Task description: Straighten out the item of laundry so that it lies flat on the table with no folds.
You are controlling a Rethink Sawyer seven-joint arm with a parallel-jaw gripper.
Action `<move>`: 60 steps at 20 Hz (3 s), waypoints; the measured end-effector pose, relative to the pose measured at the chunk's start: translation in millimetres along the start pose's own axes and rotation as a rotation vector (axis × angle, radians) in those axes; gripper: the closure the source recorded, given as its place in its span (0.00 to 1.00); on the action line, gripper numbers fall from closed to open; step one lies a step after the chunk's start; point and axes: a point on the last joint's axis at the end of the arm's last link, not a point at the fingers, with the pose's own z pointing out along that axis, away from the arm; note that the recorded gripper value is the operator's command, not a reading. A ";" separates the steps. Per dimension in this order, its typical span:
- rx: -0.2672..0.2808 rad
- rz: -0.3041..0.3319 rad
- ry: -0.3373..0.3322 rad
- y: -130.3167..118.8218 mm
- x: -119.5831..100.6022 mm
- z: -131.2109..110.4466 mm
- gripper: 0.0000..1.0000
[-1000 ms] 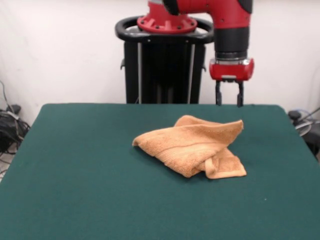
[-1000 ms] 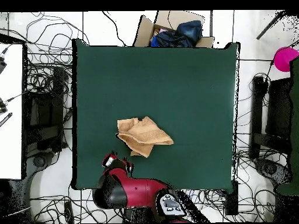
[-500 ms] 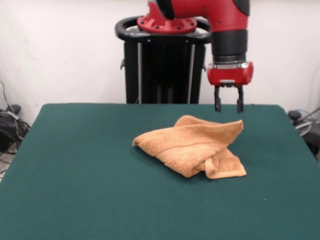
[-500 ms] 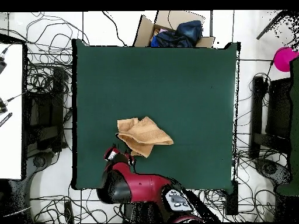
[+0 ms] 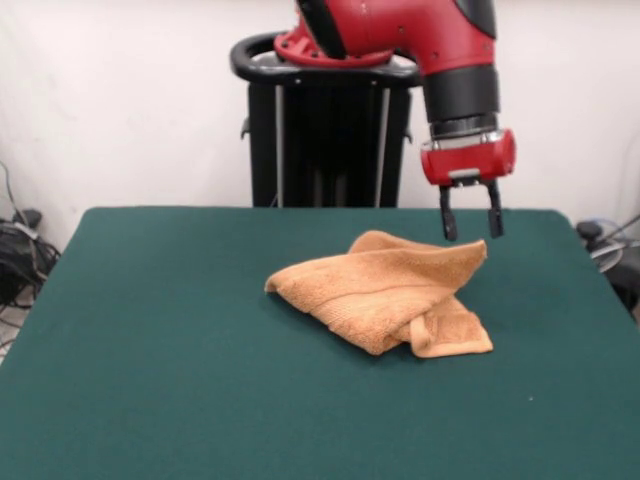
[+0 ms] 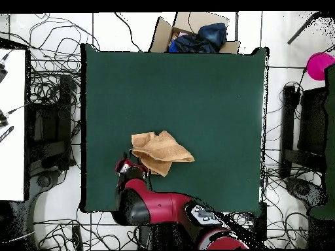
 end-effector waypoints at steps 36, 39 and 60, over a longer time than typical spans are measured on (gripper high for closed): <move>-0.059 -0.004 -0.125 12.5 -2.6 5.0 0.00; -0.045 -0.005 -0.149 11.1 -10.6 1.4 0.00; 0.088 -0.031 -0.059 -13.4 10.2 3.3 0.00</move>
